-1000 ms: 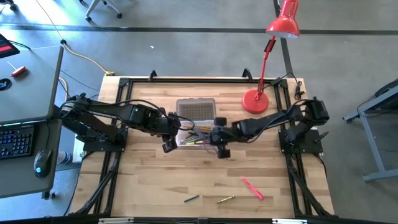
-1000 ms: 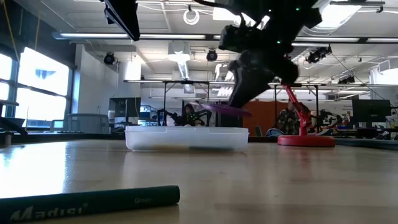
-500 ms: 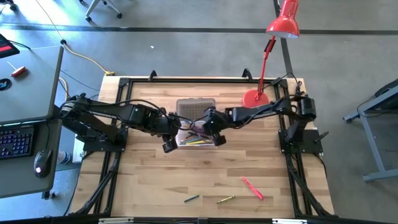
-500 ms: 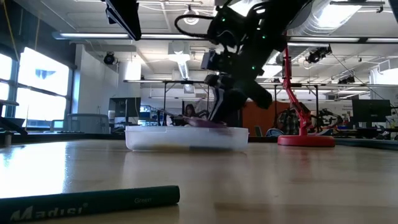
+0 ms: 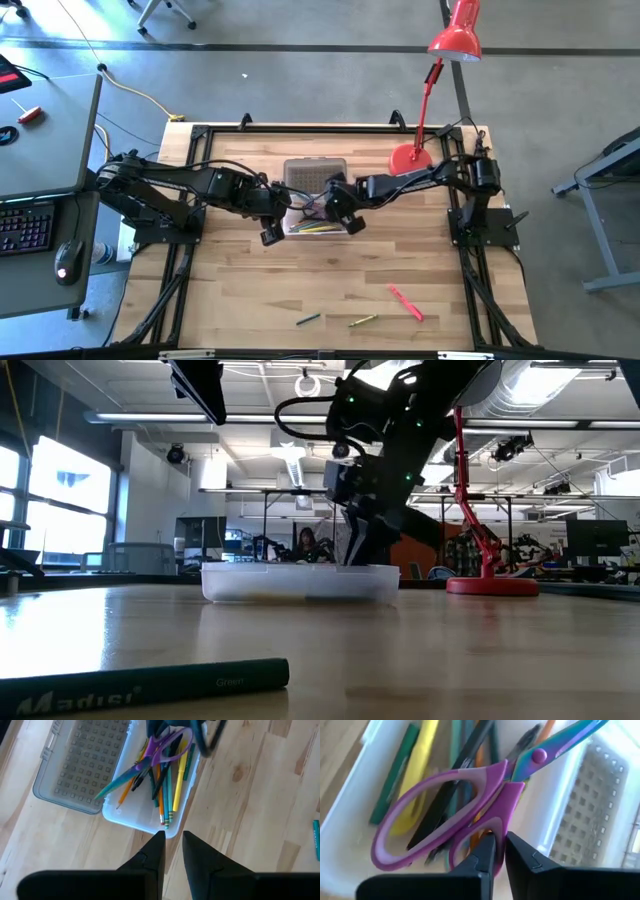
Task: Pick & place school supplies into a supply box
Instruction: Put the violet scissors into the supply box, then put the pink pen into the supply box
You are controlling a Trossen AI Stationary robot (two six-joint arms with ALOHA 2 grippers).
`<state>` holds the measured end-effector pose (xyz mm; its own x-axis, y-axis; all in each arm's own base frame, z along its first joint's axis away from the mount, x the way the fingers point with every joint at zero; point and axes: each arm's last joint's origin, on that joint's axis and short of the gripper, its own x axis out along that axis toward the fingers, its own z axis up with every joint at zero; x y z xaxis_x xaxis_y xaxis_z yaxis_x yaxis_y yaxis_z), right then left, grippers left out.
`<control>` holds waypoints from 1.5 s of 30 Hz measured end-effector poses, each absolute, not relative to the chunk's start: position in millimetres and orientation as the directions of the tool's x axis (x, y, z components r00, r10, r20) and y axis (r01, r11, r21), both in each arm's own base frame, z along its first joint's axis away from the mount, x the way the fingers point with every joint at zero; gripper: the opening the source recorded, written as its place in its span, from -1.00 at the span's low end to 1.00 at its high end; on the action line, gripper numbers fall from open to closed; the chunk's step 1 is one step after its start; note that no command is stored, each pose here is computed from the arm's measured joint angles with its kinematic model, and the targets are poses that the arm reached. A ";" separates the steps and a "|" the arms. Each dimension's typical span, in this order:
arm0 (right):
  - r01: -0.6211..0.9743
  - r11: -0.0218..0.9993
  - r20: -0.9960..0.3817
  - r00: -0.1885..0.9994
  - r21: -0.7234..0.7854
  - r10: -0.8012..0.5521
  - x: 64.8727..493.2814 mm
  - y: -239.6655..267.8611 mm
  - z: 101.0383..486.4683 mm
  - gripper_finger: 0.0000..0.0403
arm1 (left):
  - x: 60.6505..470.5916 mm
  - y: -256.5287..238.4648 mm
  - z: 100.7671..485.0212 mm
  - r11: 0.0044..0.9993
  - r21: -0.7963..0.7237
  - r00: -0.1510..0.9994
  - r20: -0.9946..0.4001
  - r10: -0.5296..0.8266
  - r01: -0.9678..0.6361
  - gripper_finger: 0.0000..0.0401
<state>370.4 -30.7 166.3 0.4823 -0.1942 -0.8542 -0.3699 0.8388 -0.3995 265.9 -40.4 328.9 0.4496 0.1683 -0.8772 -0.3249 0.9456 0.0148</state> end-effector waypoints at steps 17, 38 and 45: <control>-0.556 0.490 -0.740 0.467 -0.671 -0.484 371.7 -1.0 170.5 -0.71 | 265.8 -40.4 328.9 0.945 0.016 0.449 -0.878 0.169 -0.325 -0.53; -0.026 0.986 -0.933 0.328 -0.164 -0.146 346.9 131.9 267.8 -0.71 | 265.2 -40.5 322.6 0.945 0.015 0.433 -0.886 0.163 -0.326 -0.53; -0.018 0.995 -0.965 0.248 -0.098 -0.090 305.0 194.7 249.4 -0.71 | 254.1 -44.0 275.5 0.919 -0.096 0.259 -0.966 0.007 -0.382 -0.53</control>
